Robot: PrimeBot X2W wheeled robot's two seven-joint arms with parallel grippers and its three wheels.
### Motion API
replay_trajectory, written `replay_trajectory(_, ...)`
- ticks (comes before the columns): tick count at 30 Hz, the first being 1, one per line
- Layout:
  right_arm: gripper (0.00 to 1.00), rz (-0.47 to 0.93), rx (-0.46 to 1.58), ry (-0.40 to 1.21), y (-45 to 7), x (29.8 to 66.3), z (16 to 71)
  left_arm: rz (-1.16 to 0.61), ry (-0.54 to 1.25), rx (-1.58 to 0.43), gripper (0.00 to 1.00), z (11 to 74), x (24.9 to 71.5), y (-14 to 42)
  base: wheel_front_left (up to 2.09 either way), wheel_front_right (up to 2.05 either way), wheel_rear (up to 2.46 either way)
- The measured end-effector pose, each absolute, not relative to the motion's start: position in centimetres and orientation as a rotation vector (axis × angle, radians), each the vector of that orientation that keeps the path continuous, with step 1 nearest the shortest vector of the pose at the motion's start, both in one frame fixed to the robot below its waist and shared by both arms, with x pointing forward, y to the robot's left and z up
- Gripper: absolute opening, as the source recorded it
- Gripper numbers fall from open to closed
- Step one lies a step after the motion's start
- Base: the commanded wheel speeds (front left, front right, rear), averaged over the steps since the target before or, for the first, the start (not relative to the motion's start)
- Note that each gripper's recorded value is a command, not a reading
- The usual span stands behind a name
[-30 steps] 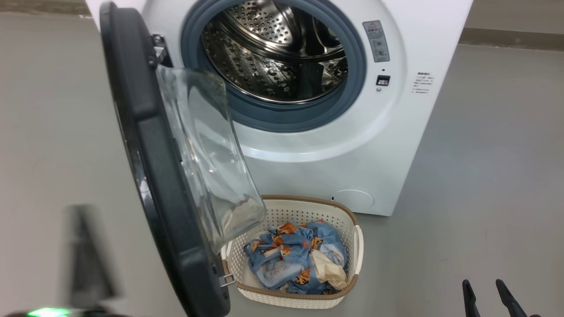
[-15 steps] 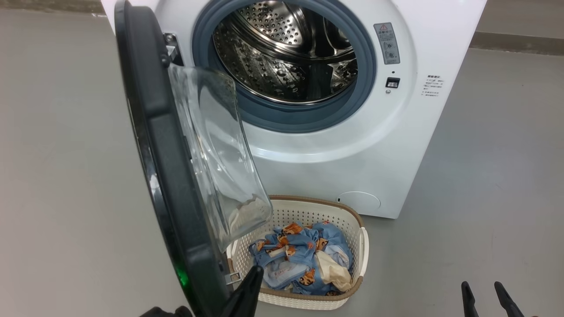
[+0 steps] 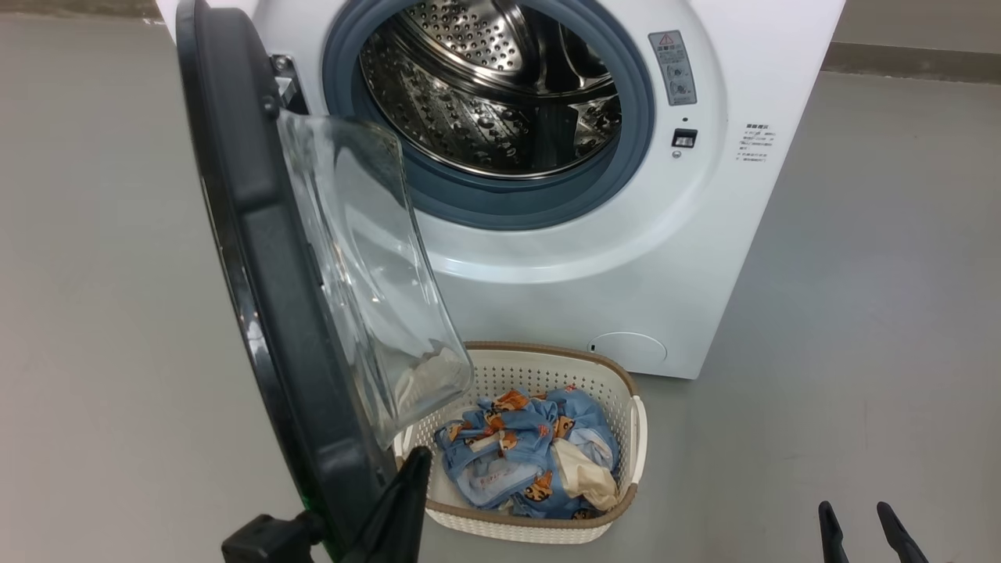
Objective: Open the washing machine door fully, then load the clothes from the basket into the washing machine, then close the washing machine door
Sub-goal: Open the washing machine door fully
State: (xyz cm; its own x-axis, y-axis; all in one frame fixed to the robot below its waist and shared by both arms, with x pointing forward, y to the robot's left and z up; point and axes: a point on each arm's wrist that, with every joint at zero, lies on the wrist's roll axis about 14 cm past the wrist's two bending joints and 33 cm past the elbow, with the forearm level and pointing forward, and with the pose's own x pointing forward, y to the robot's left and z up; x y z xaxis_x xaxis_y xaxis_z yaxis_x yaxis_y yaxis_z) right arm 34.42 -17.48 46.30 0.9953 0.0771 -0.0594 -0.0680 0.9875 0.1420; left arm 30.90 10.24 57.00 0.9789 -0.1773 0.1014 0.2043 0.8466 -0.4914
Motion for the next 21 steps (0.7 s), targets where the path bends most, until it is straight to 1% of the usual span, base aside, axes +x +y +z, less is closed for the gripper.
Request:
replay_trajectory(10, 1.00, 0.094, 0.141, 0.075, -16.8, 34.9, 46.0, -0.115, -0.074, -0.509, 0.00, 56.9, 31.0, 12.0, 0.00, 0.00, 0.00)
replay_trajectory(21, 1.00, 0.166, 0.141, 0.076, -14.5, 35.6, 46.1, 0.001, -0.104, -0.481, 0.00, 56.9, 30.1, 14.6, 0.00, 0.00, 0.00)
